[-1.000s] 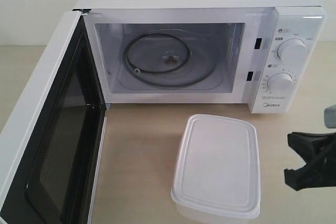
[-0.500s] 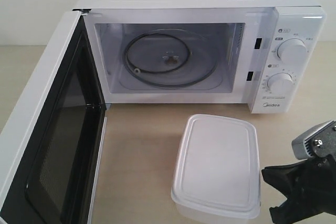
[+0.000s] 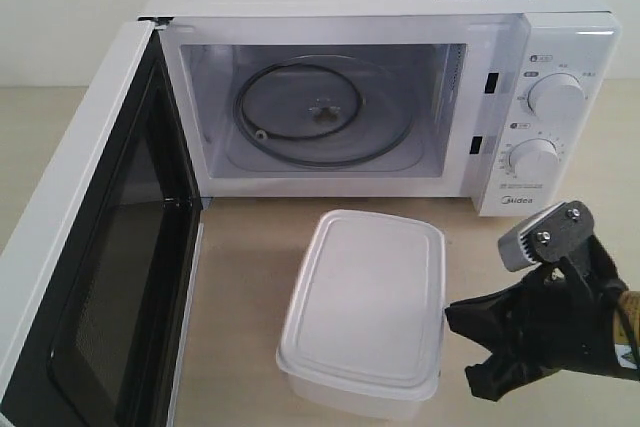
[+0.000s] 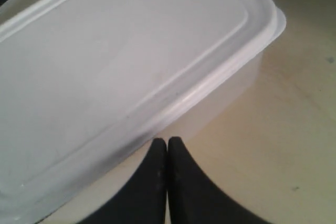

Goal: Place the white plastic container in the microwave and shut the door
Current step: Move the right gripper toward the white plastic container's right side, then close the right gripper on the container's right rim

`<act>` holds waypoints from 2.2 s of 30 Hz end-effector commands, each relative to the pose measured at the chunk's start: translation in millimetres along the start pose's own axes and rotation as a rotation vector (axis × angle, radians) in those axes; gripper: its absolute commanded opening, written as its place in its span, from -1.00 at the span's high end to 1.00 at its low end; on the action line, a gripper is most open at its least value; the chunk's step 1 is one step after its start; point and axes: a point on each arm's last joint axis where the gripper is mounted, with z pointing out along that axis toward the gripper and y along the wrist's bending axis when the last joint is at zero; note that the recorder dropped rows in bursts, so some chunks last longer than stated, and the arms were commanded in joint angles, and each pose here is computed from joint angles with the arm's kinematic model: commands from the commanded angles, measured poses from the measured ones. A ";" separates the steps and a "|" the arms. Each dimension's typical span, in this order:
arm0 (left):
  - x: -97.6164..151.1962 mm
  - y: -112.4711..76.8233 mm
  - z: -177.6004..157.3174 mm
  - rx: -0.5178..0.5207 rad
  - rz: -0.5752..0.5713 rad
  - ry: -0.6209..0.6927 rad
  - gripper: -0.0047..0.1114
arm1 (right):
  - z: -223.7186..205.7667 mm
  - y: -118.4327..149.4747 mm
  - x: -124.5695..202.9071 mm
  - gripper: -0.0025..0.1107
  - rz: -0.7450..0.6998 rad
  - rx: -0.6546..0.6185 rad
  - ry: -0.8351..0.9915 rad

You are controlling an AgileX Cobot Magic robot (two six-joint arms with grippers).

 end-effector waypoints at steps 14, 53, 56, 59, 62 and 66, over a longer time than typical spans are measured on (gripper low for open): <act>0.9 0.2 0.1 -0.003 -0.013 -0.002 0.84 | 11.5 -1.8 -11.1 0.96 -0.020 0.105 0.122; 0.9 0.2 0.1 -0.003 -0.013 -0.002 0.84 | -52.5 -24.9 1.2 0.96 0.573 -0.045 -0.136; 0.9 0.2 0.1 -0.003 -0.013 -0.002 0.84 | -53.5 -19.3 1.6 0.96 0.669 -0.241 -0.166; 0.9 0.2 0.1 -0.003 -0.013 -0.002 0.84 | -41.9 -14.0 14.6 0.96 0.761 -0.287 -0.035; 0.9 0.2 0.1 -0.003 -0.013 -0.002 0.84 | -33.1 -4.7 15.3 0.96 0.758 -0.330 0.009; 0.9 0.2 0.1 -0.003 -0.013 -0.002 0.84 | -25.2 -0.4 8.8 0.89 0.802 -0.310 -0.025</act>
